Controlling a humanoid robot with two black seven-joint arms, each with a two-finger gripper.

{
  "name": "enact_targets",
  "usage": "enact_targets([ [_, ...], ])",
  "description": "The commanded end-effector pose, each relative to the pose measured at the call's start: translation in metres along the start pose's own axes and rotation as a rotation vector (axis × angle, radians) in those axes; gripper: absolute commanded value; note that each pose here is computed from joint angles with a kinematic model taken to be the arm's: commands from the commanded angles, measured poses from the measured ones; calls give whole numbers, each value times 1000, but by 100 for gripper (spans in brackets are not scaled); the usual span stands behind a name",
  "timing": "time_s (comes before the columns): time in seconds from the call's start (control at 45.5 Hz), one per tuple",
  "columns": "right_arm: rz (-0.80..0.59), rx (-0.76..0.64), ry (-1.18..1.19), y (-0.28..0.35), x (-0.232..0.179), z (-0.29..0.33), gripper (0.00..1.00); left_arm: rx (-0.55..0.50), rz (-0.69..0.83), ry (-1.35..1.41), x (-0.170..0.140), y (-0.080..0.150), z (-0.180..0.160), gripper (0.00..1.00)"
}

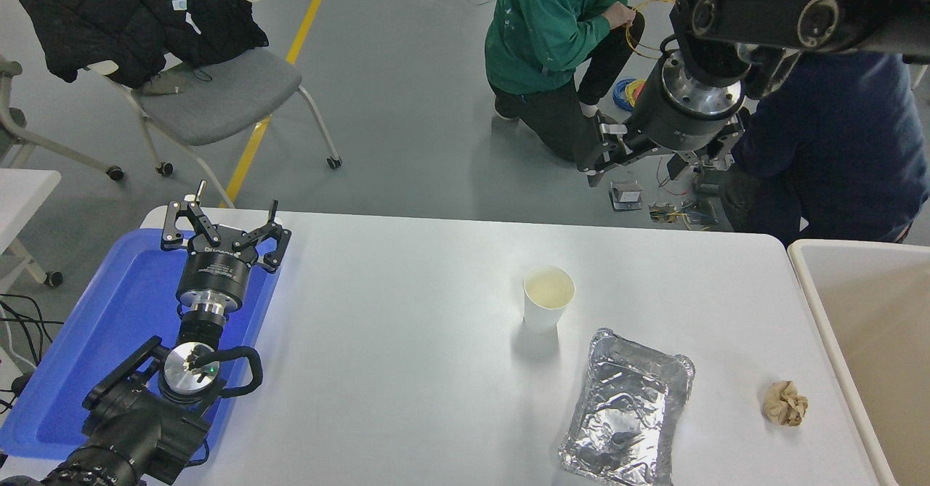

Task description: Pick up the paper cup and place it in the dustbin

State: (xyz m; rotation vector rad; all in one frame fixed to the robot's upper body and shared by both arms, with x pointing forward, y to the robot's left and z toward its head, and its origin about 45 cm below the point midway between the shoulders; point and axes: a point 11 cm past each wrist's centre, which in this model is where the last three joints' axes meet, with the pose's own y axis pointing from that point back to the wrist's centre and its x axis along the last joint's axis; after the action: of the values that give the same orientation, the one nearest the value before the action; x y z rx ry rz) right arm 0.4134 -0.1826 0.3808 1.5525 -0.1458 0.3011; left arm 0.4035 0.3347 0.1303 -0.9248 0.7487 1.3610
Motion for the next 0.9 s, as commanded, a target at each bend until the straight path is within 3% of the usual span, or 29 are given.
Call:
enact_targets([
  [0.0, -19, 17, 0, 1, -5, -3, 100, 0, -1, -1, 0, 0, 1, 100],
  [0.308, -72, 50, -13, -24, -14, -8, 100, 0, -1, 1, 0, 0, 0, 100],
  [0.879, 38, 105, -137, -148, -31, -9, 100, 0, -1, -1, 0, 0, 1, 100],
])
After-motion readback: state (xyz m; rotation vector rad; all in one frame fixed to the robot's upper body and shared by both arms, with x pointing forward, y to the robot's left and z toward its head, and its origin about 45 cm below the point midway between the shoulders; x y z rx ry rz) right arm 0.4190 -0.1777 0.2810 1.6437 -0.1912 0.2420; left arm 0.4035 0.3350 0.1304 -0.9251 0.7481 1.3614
